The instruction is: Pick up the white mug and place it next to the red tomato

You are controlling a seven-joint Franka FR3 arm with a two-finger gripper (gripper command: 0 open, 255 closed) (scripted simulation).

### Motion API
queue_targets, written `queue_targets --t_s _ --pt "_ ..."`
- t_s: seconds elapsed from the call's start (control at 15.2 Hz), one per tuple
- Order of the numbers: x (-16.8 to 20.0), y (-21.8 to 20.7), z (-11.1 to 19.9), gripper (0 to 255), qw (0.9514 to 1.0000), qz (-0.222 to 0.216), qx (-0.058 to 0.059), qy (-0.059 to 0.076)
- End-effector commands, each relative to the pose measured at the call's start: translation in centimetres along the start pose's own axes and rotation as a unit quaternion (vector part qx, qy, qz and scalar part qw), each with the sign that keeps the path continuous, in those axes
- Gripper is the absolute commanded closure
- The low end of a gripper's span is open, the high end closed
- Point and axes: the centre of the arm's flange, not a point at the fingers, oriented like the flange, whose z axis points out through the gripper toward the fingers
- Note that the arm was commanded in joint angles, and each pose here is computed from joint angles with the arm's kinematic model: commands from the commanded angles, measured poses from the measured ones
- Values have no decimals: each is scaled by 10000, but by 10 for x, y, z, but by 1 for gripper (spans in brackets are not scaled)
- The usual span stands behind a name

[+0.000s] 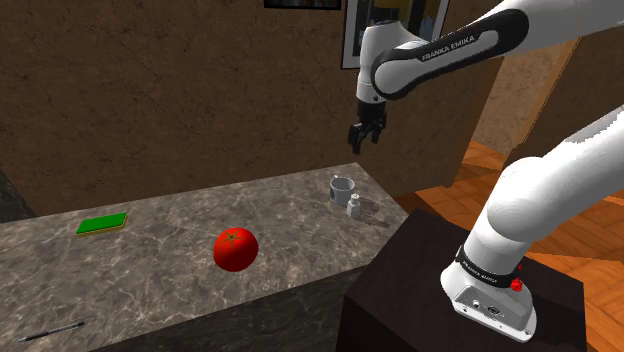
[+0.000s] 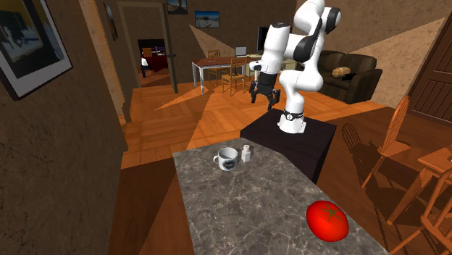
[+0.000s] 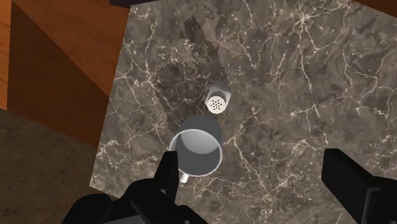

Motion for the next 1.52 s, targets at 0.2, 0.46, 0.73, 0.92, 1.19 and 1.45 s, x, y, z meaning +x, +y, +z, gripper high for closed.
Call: queue_targets --t_s 0.2,0.46,0.73,0.92,1.19,1.45 --pt "35 4 60 0 10000 38 62 -65" --pt "61 7 107 0 9998 68 112 -123" --pt "87 10 154 0 9997 98 162 -182" --pt "105 12 190 0 9995 121 199 -226" --pt "130 14 238 0 9992 151 248 -284" --pt "134 14 265 0 9991 158 260 -298"
